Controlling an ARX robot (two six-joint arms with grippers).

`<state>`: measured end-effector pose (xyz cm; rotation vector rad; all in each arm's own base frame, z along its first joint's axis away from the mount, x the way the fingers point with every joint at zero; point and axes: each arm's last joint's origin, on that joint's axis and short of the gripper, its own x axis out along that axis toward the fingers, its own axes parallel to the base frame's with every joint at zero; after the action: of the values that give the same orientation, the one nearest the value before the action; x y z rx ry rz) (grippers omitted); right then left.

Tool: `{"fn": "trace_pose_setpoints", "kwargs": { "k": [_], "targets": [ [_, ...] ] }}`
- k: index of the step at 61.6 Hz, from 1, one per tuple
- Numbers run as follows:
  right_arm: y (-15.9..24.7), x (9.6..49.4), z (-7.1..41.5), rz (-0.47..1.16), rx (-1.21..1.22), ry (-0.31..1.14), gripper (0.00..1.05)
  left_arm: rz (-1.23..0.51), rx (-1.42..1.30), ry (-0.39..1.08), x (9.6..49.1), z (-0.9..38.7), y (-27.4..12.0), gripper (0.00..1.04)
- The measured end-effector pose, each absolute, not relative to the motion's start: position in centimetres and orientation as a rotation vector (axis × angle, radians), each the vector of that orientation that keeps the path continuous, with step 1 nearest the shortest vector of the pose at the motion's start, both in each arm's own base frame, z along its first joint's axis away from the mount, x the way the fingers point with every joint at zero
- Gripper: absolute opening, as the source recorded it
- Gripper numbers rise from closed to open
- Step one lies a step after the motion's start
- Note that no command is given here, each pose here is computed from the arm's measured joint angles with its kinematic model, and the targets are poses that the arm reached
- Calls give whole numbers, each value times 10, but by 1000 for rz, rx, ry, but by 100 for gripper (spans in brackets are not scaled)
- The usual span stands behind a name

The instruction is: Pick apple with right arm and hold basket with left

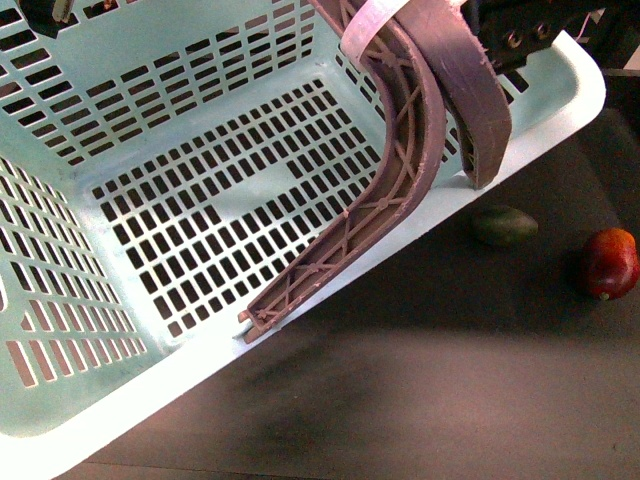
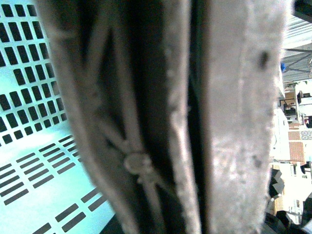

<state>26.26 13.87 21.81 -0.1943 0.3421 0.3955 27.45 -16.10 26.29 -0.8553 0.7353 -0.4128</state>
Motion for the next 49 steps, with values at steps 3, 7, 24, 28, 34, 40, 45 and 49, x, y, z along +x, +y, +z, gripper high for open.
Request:
{"fn": "trace_pose_setpoints", "kwargs": {
  "k": [3, 7, 24, 28, 34, 40, 45, 49],
  "targets": [
    [140, 263, 216, 397, -195, 349, 79, -413, -855, 736, 274, 263, -161, 15],
    [141, 263, 215, 400, -193, 354, 87, -411, -855, 734, 275, 263, -161, 15],
    [134, 260, 225, 323, -153, 323, 96, -417, -856, 739, 274, 263, -161, 15],
    [126, 257, 231, 268, -138, 303, 96, -416, -850, 737, 274, 263, -161, 15],
    [108, 249, 241, 132, -126, 261, 96, -407, -857, 734, 274, 263, -161, 15],
    [92, 243, 245, 12, -126, 243, 96, -401, -853, 729, 275, 262, -161, 15],
    [88, 241, 247, -10, -122, 236, 96, -400, -855, 730, 275, 263, -160, 15],
    [88, 241, 246, -4, -123, 238, 96, -404, -853, 731, 275, 263, -161, 15]
  ]
}}
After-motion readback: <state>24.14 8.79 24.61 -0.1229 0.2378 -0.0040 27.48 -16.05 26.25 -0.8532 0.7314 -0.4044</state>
